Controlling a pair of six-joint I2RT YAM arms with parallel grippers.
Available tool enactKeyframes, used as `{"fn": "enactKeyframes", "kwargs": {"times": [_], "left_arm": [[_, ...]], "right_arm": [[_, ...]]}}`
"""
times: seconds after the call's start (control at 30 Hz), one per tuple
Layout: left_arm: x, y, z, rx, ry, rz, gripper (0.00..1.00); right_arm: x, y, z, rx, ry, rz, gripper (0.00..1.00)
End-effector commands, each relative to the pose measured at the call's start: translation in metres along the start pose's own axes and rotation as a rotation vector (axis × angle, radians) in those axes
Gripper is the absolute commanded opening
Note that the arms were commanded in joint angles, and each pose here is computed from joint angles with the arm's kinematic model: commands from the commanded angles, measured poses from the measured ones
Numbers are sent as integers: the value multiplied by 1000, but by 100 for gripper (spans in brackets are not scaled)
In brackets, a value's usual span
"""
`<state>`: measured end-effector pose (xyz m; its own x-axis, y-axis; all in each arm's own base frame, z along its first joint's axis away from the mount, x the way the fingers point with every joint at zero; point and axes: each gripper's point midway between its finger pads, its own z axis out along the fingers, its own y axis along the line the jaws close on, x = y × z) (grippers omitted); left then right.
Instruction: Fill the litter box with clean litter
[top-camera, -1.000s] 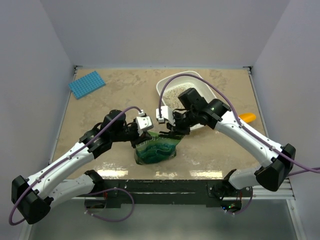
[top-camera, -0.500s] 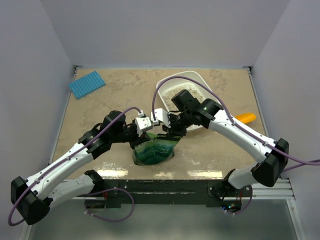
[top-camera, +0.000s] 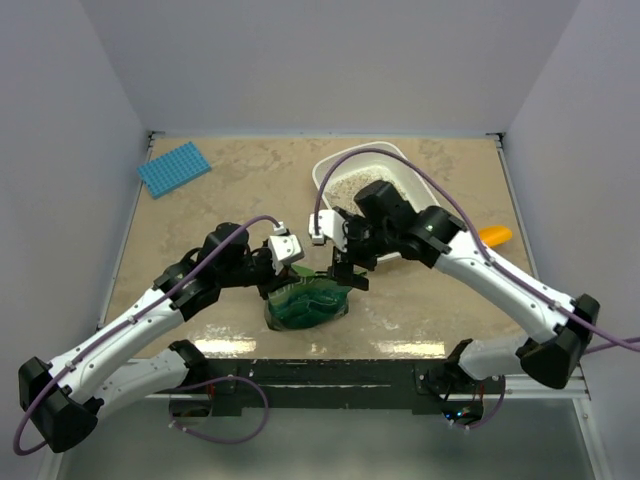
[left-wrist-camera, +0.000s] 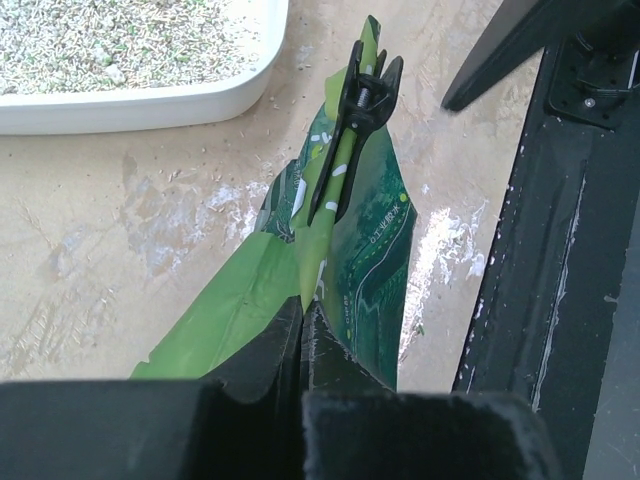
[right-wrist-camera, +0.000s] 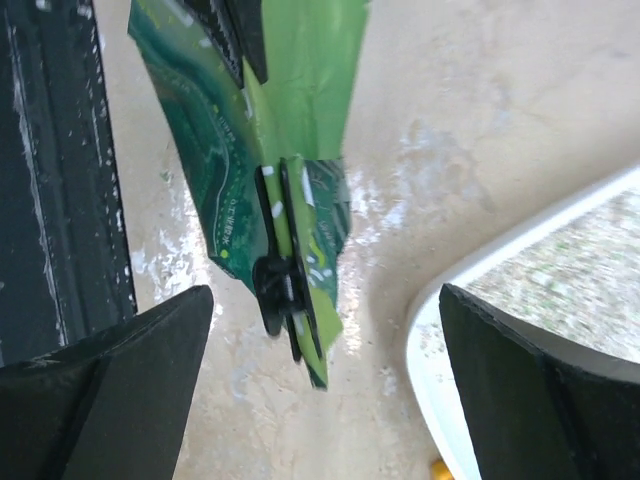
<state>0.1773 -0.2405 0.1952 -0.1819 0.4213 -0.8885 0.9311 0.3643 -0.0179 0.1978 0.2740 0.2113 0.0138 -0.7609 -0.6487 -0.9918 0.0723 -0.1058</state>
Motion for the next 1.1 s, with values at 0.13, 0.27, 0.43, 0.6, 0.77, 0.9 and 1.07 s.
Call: {"fn": "enactKeyframes", "kwargs": {"times": [0.13, 0.27, 0.43, 0.6, 0.77, 0.9, 1.07], "left_arm": [[-32, 10, -8, -55, -70, 39, 0], [-46, 8, -14, -48, -95, 42, 36], [-91, -7, -38, 7, -168, 56, 100], [-138, 4, -70, -113, -276, 10, 100], [-151, 44, -92, -371, -323, -169, 100], [-158, 60, -109, -491, -384, -256, 100], [-164, 62, -115, -510, -422, -266, 100]], "right_arm": [[-74, -59, -130, 558, -369, 264, 98], [-82, -60, -151, 585, -394, 488, 98], [-81, -56, -171, 632, -525, 620, 98], [-75, -59, -193, 716, -619, 746, 98], [-78, -57, -220, 752, -750, 795, 98], [-81, -55, -228, 746, -784, 793, 99], [-78, -53, -225, 740, -782, 785, 99]]}}
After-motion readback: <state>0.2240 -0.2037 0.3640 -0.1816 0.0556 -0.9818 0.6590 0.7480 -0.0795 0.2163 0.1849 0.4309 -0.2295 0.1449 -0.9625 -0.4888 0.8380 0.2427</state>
